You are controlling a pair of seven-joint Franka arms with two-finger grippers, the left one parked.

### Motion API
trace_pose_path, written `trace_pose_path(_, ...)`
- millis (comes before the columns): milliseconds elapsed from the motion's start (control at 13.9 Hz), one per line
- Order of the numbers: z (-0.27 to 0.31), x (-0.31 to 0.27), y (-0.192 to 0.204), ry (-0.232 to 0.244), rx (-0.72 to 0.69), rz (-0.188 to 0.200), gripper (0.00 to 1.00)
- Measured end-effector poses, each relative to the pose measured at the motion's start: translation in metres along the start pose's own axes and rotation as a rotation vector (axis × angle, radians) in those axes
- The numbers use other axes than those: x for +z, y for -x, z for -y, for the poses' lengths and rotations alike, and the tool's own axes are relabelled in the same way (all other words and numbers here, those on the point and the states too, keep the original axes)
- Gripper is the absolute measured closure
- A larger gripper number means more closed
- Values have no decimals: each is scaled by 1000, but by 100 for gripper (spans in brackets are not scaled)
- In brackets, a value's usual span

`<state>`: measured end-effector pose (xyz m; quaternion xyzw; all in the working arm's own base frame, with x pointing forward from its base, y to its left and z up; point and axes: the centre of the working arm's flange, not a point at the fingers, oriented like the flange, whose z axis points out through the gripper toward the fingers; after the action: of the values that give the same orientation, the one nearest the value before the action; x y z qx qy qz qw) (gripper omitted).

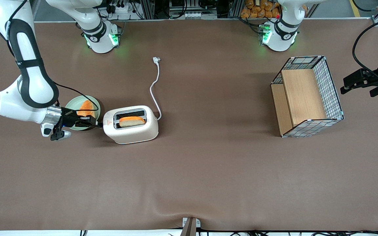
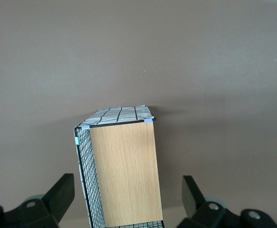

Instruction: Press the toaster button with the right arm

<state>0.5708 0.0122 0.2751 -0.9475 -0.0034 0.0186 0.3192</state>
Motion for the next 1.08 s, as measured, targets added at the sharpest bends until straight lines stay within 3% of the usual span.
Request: trace_pose_path(1077, -14, 20, -3, 17, 19, -6, 99)
